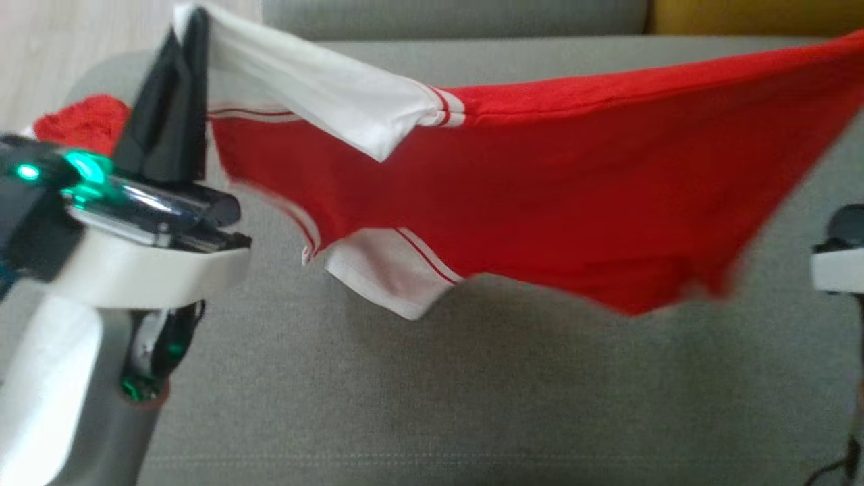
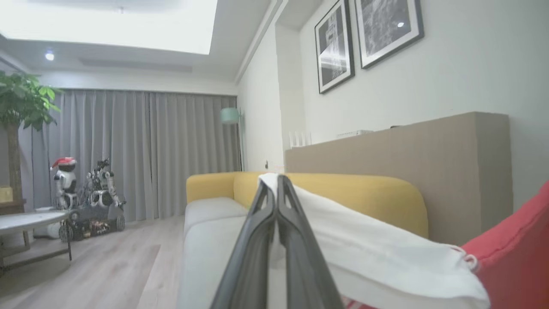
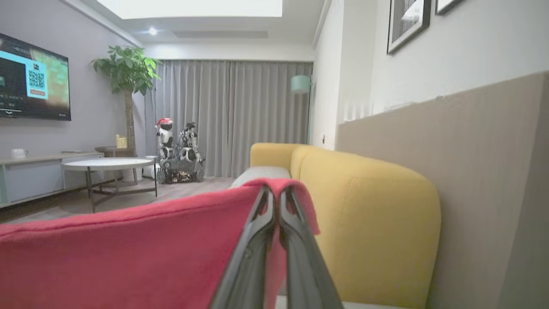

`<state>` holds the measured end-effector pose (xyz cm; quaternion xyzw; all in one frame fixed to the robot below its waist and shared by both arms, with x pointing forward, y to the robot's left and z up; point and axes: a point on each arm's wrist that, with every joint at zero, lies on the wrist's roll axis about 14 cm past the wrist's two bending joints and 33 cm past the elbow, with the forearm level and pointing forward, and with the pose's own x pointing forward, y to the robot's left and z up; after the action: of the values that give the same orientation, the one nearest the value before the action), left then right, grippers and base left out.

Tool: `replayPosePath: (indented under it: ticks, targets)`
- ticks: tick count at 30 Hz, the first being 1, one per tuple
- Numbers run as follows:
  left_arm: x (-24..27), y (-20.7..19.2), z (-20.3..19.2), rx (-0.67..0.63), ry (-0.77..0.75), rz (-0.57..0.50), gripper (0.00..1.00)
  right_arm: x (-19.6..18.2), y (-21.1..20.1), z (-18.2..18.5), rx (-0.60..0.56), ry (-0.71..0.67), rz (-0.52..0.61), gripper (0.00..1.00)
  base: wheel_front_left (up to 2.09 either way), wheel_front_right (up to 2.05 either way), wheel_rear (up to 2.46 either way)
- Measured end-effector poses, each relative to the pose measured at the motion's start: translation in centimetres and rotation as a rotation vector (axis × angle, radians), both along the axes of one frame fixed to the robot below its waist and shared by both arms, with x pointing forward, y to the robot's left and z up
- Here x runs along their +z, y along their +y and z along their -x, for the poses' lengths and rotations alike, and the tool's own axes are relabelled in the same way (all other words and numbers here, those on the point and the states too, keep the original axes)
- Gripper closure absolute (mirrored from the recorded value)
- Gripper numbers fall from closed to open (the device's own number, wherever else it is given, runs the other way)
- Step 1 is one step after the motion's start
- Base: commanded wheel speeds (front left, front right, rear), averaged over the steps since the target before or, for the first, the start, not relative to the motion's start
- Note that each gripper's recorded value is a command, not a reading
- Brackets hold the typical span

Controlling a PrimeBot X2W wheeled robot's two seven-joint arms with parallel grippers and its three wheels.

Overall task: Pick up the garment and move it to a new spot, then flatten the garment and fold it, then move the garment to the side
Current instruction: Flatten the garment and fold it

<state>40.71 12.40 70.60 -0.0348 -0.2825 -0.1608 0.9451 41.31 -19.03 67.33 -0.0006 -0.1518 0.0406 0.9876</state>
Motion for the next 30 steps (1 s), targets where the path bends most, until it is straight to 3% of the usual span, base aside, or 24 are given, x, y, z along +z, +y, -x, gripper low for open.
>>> replayPosePath:
  ticks: [7, 16, 23, 30]
  targets:
    - [7.7, -1.1, 4.9, -0.034, -0.202, -0.031, 1.00, 6.3, -1.1, 4.7, -0.047, -0.159, 0.027, 1.00, 0.00, 0.00, 0.00]
    - [9.0, -1.6, 5.4, -0.049, -0.211, -0.038, 1.00, 6.9, -1.9, 5.6, -0.056, -0.156, 0.001, 1.00, 0.00, 0.00, 0.00]
    - [8.3, -2.2, 1.3, -0.091, -0.141, -0.028, 1.00, 4.7, -1.6, 2.1, -0.010, -0.064, -0.054, 1.00, 0.00, 0.00, 0.00]
    - [9.6, -2.9, -7.0, -0.096, -0.140, -0.034, 1.00, 5.9, -0.3, -6.9, 0.065, -0.059, -0.136, 1.00, 0.00, 0.00, 0.00]
